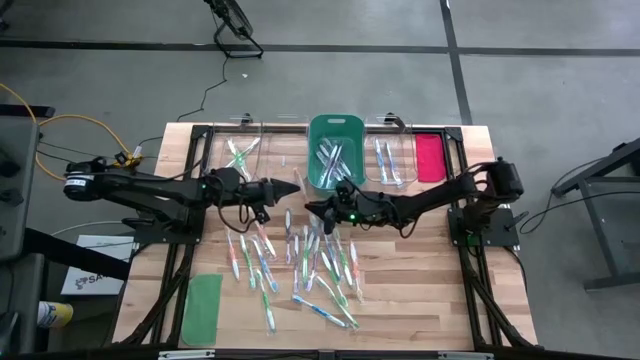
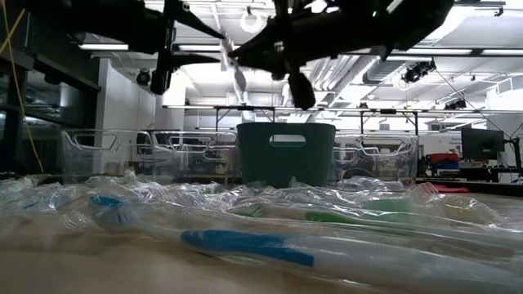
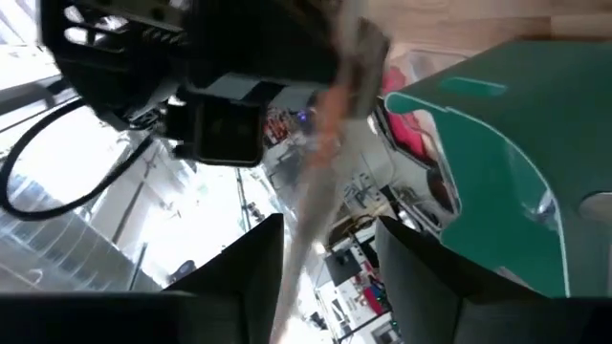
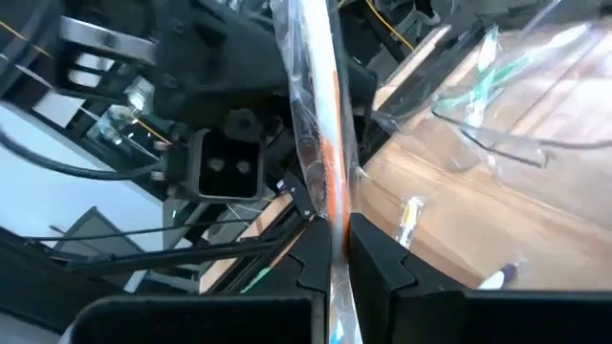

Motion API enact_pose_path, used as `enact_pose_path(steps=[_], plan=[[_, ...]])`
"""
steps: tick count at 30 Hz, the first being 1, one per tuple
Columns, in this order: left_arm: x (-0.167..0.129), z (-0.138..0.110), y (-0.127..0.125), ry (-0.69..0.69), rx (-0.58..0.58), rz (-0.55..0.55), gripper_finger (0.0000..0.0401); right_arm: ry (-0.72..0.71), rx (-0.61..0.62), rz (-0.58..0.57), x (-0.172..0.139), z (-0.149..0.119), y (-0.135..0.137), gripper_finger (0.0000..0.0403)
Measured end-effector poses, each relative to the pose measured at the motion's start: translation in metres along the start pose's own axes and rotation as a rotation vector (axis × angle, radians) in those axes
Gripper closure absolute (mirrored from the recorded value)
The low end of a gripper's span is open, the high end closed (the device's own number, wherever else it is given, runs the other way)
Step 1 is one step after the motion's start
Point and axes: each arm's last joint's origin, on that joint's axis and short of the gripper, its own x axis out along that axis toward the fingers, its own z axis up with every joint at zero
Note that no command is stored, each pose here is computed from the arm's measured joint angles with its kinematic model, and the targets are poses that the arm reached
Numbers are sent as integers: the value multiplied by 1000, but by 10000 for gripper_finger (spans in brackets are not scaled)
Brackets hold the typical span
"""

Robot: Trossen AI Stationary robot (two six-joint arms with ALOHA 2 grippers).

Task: Pick & Place Toothbrushes
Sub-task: Put the orange toothbrush into the middle transparent bin

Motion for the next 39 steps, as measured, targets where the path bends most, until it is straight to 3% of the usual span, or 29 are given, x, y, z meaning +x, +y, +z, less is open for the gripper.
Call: enact_pose_path(steps=[12, 16, 21, 26, 32, 36, 39], plan=[[7, 3, -7, 51, 6, -60, 243, 6, 12, 52, 19, -6, -4, 389], [7, 2, -7, 77, 6, -73, 283, 7, 11, 47, 19, -5, -4, 389], [6, 2, -7, 77, 4, -78, 375, 14, 9, 50, 19, -6, -4, 389], [6, 2, -7, 80, -21, -78, 373, 13, -20, 53, 18, -6, -4, 381], [6, 2, -8, 80, -51, -86, 386, 21, -127, 78, 15, -1, 1, 302], [6, 3, -9, 83, -142, -99, 384, 27, -186, 83, 8, 11, 9, 236], [6, 3, -10, 95, -276, -95, 384, 41, -228, 52, -3, 26, 17, 196]])
